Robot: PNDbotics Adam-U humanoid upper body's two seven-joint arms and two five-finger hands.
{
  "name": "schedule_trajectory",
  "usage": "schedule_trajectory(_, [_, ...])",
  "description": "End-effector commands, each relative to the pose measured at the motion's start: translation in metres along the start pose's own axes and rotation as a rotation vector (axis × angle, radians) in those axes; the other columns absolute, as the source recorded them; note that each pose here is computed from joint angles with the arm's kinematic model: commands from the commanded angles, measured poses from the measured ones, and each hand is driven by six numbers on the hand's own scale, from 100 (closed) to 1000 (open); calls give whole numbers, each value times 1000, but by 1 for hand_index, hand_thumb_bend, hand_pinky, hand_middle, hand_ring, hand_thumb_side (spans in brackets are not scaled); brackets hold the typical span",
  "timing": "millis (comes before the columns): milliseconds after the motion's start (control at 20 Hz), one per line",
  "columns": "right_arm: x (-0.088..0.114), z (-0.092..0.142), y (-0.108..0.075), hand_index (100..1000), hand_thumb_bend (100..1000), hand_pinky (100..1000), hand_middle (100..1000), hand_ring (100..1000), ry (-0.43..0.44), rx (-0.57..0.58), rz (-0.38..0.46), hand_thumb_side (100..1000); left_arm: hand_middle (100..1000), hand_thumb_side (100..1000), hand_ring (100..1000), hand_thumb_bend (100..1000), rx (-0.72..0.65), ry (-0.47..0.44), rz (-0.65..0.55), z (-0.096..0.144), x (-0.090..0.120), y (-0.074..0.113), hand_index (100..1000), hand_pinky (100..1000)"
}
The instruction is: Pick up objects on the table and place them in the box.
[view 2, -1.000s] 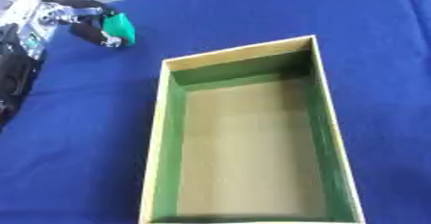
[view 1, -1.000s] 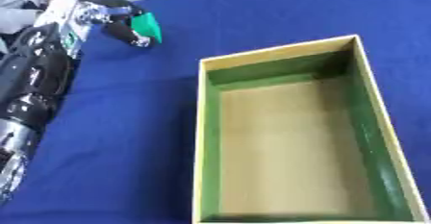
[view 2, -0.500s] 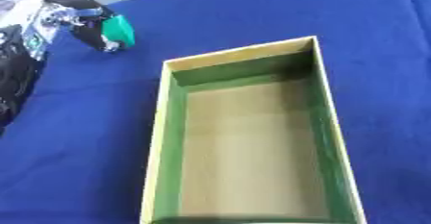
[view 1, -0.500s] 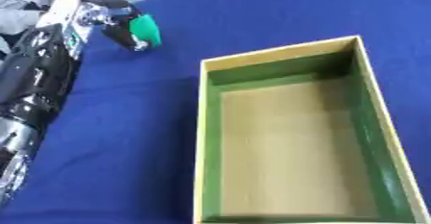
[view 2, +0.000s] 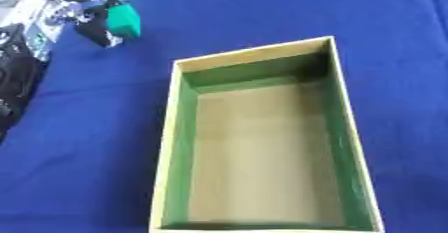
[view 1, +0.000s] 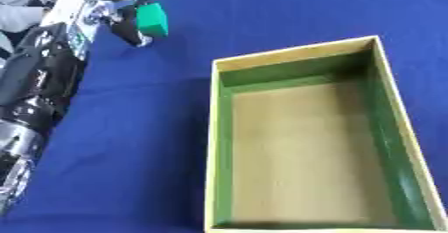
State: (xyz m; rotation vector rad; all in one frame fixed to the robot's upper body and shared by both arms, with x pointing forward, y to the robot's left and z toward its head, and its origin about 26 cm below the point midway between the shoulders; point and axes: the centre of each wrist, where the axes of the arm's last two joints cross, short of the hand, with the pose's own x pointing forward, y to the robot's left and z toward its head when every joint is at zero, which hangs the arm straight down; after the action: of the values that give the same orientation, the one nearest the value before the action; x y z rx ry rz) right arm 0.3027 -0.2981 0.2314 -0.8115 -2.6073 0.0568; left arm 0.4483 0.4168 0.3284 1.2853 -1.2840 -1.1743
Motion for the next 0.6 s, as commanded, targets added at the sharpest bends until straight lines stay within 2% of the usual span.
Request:
schedule_trajectory(50, [3, -4, -4, 777, 100, 751, 675, 823, -14, -14, -1, 883, 175, 284, 365, 100, 75, 13, -17, 8, -4, 24, 215, 136])
schedule_trajectory(350, [1, 2, -5, 776, 100, 750, 675, 821, 14, -21, 1, 882, 164, 278, 361, 100, 145, -40, -15, 19, 10, 42, 202, 120])
schedule_trajectory(600, [0, 6, -4, 775, 100, 747, 674, 817, 31, -29, -7, 882, 154, 274, 350, 100, 200, -161, 12, 34, 40, 54, 196, 105])
